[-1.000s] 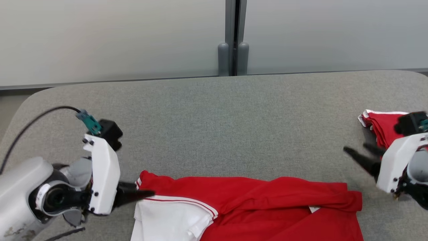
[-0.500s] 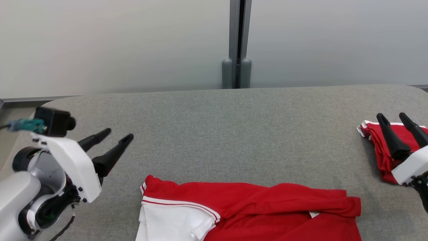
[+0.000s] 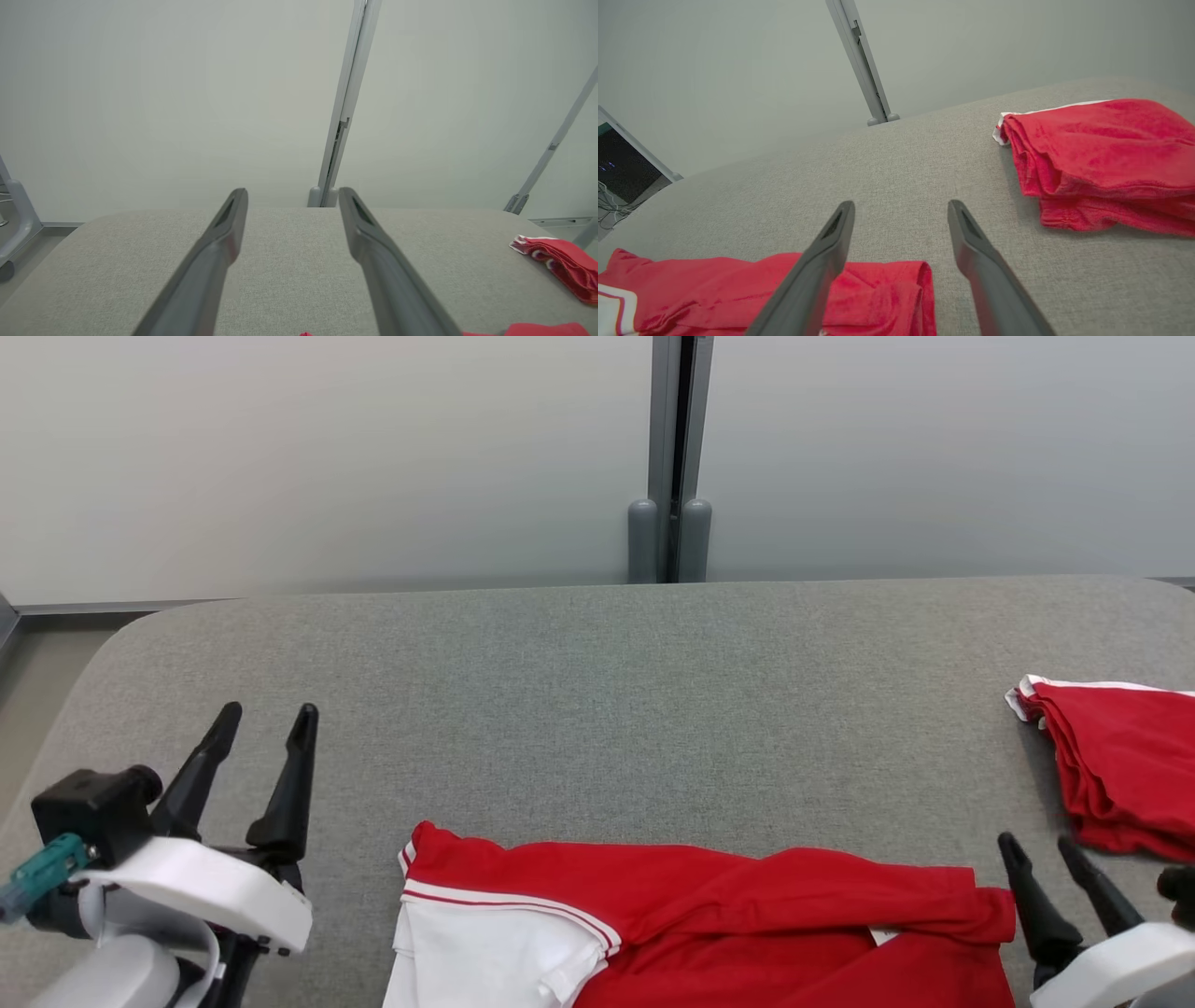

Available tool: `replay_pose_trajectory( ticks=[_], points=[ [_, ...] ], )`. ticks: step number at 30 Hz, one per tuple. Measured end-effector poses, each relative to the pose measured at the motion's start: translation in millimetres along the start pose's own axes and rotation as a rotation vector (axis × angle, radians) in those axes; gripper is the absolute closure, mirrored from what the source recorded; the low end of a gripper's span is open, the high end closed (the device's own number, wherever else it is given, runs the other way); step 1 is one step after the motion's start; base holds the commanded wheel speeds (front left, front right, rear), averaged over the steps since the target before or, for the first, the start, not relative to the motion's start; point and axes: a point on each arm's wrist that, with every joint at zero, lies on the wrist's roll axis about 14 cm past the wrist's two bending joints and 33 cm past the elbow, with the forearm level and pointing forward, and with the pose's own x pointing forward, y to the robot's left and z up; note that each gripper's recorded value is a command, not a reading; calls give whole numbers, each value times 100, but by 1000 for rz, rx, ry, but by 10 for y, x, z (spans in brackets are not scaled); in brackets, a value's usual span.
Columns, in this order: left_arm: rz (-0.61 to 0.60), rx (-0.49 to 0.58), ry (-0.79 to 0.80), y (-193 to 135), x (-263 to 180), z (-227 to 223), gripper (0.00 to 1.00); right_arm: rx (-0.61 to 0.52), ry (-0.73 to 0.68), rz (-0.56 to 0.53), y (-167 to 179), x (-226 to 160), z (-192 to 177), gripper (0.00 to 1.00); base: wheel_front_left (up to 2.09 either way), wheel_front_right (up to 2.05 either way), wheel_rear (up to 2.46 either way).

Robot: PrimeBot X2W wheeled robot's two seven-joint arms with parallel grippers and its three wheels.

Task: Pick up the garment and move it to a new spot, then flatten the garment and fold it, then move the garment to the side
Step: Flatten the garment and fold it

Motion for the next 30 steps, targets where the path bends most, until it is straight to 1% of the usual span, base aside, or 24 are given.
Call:
replay_pose_trajectory(
  ticks=[3,5,7,14,20,24,28,29,30],
  points=[
    [43,-10,-74,-6,-29,63,0,10,56,-15,-10,-59,-178,0,0,0,0],
    [73,-19,-77,11,-99,-32,0,11,88,-26,-24,-99,-281,0,0,0,0],
    [91,-56,-81,4,-147,-112,0,18,114,-38,-35,-115,-360,0,0,0,0],
    [78,-86,-56,-118,-183,-409,0,68,246,-91,-69,-144,-763,0,0,0,0],
    [67,-106,-30,-157,-152,-564,0,111,313,-133,-114,-99,-968,0,0,0,0],
    [61,-104,-18,-157,-136,-624,0,153,377,-144,-92,-81,-1104,0,0,0,0],
    [58,-110,-16,-164,-117,-651,0,181,401,-143,-57,-62,-1161,0,0,0,0],
    [58,-109,-15,-163,-115,-660,0,185,405,-138,-40,-55,-1167,11,0,0,0],
    [57,-108,-14,-162,-113,-668,0,189,405,-132,-18,-45,-1166,61,0,0,0]
  ],
)
